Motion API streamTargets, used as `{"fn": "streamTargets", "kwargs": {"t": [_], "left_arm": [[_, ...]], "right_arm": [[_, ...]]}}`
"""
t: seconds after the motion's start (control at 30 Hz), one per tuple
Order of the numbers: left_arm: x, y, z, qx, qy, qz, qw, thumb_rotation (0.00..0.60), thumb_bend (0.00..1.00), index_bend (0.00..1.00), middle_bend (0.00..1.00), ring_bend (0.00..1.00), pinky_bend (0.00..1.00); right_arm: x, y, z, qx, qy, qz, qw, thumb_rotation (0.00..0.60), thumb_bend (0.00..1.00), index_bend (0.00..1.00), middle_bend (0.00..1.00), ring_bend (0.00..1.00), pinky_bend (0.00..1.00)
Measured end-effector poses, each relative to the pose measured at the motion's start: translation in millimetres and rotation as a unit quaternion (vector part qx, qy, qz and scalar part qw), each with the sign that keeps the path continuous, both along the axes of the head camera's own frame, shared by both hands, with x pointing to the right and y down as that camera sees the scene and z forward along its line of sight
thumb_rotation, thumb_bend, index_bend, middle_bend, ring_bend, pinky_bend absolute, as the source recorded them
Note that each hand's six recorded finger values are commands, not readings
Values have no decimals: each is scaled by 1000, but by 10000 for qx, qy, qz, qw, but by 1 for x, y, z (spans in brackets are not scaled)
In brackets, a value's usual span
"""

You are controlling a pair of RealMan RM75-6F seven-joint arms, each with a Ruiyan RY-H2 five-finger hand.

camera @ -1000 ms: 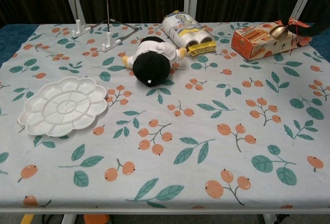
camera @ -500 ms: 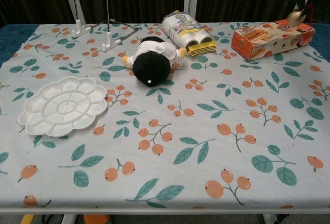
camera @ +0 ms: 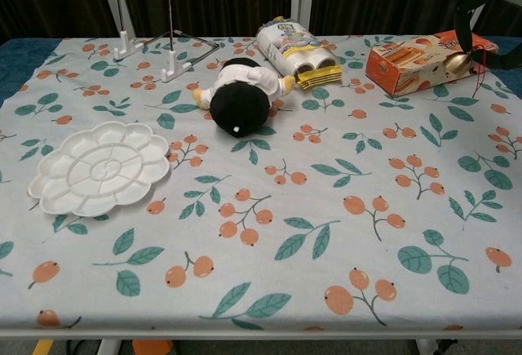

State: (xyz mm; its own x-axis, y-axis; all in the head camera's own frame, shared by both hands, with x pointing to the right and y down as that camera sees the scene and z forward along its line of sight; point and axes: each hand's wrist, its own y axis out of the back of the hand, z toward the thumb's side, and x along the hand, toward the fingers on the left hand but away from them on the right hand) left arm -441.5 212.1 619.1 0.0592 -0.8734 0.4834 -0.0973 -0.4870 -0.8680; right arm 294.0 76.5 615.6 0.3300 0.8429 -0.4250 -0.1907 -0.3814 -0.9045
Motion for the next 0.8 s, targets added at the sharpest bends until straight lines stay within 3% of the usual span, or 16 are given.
{"fn": "streamTargets", "kwargs": {"t": [0.43, 0.8], "left_arm": [[-2, 1, 0, 1, 12, -26, 10000, 600, 0, 37, 0, 0, 15], [-4, 3, 1, -12, 3, -60, 10000, 600, 0, 36, 0, 0, 15]], "right_arm": [[19, 25, 42, -876, 530, 17, 9947, 600, 367, 799, 94, 0, 0], [23, 34, 65, -1129, 701, 32, 9911, 600, 354, 790, 93, 0, 0]]}}
